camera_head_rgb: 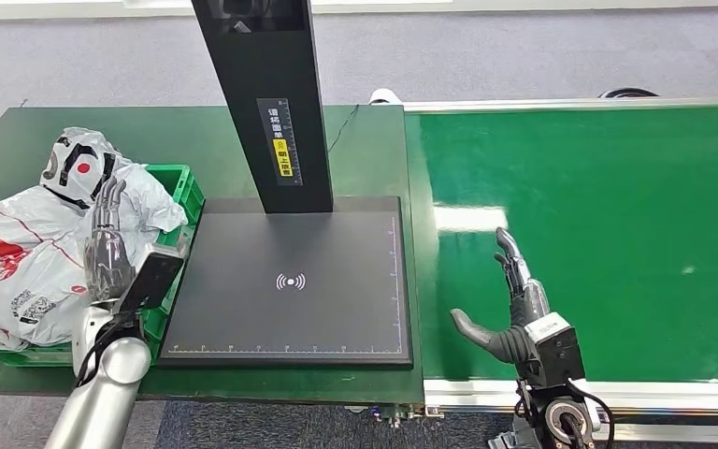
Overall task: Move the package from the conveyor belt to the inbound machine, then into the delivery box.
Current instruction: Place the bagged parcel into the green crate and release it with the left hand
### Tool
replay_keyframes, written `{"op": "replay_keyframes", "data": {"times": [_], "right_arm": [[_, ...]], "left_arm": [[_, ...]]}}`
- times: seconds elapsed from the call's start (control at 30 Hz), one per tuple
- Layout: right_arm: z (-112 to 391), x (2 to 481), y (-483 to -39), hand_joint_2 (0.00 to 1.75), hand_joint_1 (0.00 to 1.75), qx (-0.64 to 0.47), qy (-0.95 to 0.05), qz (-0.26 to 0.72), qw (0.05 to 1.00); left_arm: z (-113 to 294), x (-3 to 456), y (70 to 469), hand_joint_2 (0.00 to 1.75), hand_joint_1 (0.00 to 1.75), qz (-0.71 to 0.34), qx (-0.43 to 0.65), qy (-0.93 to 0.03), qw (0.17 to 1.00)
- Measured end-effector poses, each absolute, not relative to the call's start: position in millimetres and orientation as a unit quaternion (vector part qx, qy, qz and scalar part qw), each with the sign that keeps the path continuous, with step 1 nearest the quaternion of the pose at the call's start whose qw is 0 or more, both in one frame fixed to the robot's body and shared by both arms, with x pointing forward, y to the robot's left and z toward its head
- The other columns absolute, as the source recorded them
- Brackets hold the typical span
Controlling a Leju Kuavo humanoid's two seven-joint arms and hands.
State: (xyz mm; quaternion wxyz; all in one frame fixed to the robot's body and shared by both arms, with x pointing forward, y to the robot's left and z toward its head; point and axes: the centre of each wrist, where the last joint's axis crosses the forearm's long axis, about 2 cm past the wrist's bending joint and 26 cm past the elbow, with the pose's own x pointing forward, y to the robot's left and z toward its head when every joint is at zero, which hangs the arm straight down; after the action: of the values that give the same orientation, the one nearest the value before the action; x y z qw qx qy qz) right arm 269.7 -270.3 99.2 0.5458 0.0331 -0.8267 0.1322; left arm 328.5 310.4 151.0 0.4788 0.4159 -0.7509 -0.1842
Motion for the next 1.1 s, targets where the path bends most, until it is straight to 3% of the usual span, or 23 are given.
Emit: {"op": "replay_keyframes", "data": {"times": [0.2, 0.37, 0.53, 0.63, 0.83, 1.1], "right_arm": [[102, 273, -268, 1.75, 0.0, 0.034, -0.83, 0.131, 0.541], [106, 280, -266, 1.75, 0.0, 0.043, -0.84, 0.117, 0.529], [108, 283, -266, 1.75, 0.0, 0.048, -0.842, 0.11, 0.525], [109, 285, -265, 1.75, 0.0, 0.06, -0.845, 0.1, 0.522], [111, 286, -252, 1.75, 0.0, 0.103, -0.846, 0.079, 0.517], [112, 287, -232, 1.75, 0.0, 0.139, -0.838, 0.086, 0.52]], "left_arm": [[147, 320, 302, 1.75, 0.0, -0.168, 0.417, -0.762, 0.465], [154, 311, 282, 1.75, 0.0, -0.093, 0.263, -0.861, 0.426], [162, 308, 269, 1.75, 0.0, -0.075, 0.205, -0.883, 0.415], [161, 306, 260, 1.75, 0.0, -0.057, 0.092, -0.897, 0.429], [150, 294, 218, 1.75, 0.0, -0.042, -0.131, -0.878, 0.458], [129, 282, 181, 1.75, 0.0, -0.06, -0.214, -0.838, 0.498]]}}
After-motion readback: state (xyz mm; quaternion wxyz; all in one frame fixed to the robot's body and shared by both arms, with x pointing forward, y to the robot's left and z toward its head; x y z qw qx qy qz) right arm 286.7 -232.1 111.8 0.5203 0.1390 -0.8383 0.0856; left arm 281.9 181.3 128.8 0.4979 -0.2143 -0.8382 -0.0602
